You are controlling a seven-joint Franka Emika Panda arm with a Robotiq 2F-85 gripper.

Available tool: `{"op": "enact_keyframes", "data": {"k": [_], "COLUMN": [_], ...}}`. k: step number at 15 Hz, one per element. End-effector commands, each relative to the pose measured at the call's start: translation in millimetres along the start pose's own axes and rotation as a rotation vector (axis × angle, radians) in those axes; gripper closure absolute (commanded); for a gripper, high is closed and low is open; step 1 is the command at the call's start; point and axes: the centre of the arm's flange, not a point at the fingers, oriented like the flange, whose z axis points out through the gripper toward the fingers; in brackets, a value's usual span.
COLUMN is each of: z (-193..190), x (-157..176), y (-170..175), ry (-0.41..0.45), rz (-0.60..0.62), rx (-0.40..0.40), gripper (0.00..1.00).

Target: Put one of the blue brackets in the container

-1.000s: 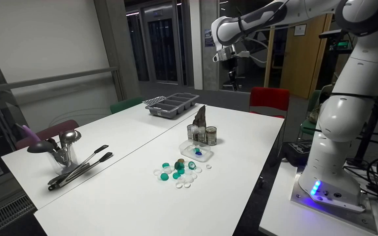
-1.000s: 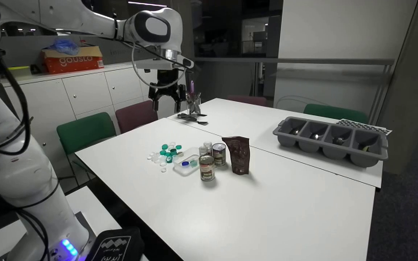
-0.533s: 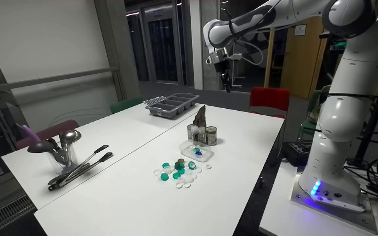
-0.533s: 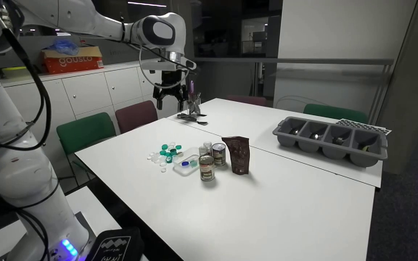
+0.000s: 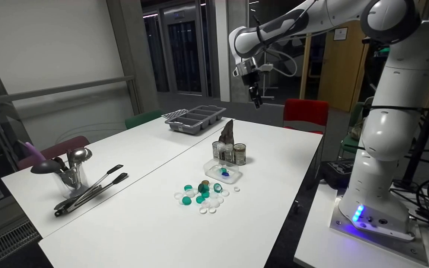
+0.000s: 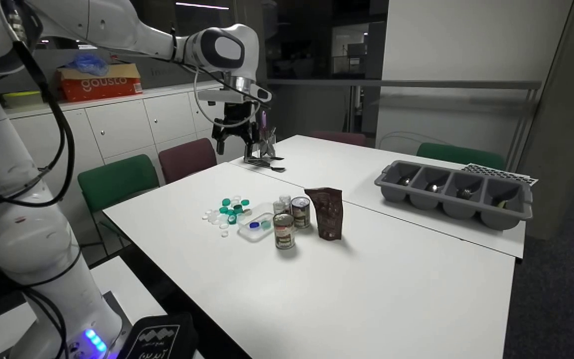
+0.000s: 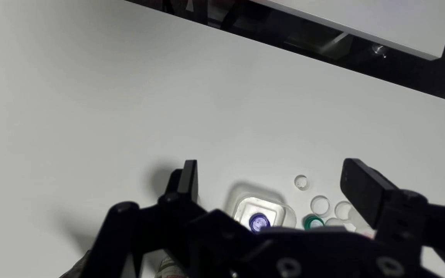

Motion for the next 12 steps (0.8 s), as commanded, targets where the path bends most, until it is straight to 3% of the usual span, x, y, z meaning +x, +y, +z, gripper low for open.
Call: {"op": "enact_keyframes", "data": {"k": [1, 5, 12], "z": [4, 9, 17], "x": [43, 95, 180], "y": [-11, -43, -95], "ry": [0.048, 0.078, 0.022], "rz": [-0.028, -0.108, -0.17], "rx": [0.033, 0.016, -0.089], "gripper": [0.0, 0.0, 0.0]}}
